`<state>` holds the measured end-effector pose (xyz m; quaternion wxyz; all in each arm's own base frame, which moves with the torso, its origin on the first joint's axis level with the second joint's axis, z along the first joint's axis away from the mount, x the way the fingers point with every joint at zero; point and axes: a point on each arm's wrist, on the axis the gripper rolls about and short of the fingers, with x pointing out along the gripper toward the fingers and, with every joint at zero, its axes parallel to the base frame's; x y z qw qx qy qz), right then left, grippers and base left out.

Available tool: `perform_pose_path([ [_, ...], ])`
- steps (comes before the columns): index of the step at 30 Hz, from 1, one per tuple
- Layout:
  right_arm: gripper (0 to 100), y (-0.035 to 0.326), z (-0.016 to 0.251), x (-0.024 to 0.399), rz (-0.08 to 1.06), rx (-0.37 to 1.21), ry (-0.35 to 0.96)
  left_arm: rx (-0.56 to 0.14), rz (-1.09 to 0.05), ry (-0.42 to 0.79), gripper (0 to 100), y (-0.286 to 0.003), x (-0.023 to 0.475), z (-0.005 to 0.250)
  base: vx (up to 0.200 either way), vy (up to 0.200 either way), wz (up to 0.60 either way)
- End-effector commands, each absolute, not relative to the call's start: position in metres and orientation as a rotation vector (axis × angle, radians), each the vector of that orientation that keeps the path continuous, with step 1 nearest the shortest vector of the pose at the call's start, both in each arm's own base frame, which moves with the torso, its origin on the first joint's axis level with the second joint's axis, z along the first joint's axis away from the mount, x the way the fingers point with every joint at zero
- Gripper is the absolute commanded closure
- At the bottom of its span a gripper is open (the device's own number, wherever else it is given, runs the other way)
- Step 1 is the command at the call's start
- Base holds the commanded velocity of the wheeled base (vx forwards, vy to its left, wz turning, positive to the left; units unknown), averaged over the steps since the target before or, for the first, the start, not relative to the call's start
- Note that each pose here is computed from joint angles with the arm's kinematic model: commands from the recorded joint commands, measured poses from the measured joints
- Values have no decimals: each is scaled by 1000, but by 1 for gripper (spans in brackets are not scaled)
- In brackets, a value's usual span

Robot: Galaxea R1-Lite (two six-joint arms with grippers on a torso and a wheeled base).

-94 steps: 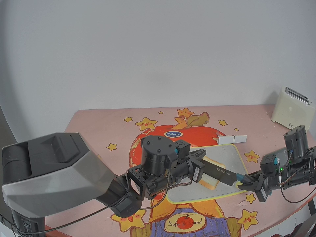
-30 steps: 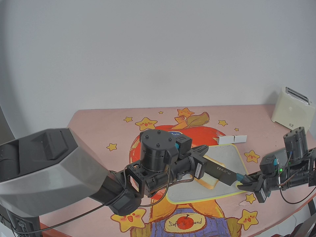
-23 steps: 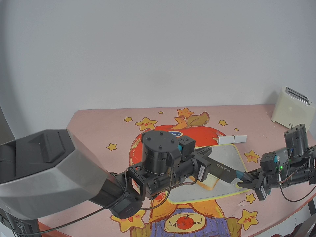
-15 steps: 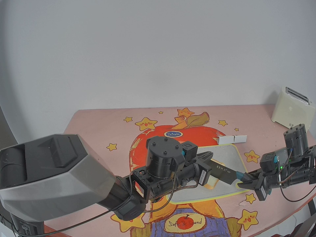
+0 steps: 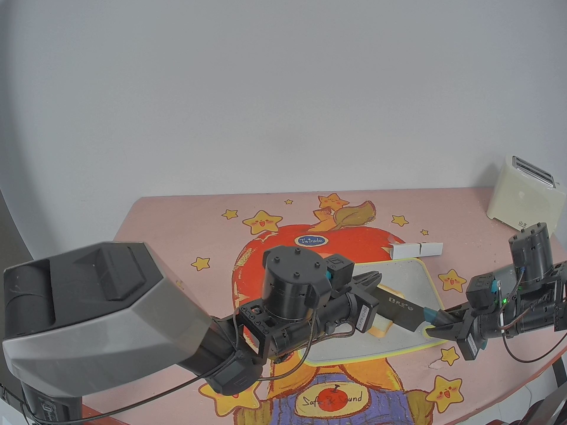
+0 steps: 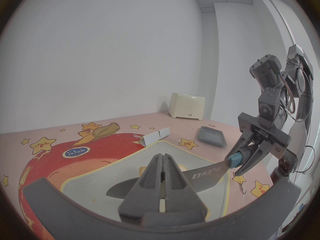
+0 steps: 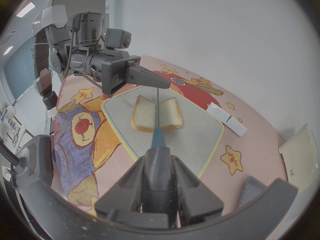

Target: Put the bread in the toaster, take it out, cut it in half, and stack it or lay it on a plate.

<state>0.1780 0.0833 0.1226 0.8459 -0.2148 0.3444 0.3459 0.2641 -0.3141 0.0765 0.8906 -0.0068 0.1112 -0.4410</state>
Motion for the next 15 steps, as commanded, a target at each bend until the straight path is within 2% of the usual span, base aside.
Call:
perform_pose_path([
  [1, 100, 82, 117, 175, 732, -456, 755, -11, -926, 237, 100, -318, 261, 75, 0, 0, 0],
  [9, 100, 86, 133, 184, 726, -451, 689, -8, -919, 244, 100, -316, 262, 72, 0, 0, 0],
  [15, 100, 83, 122, 177, 732, -454, 736, -17, -921, 225, 100, -316, 263, 79, 0, 0, 0],
])
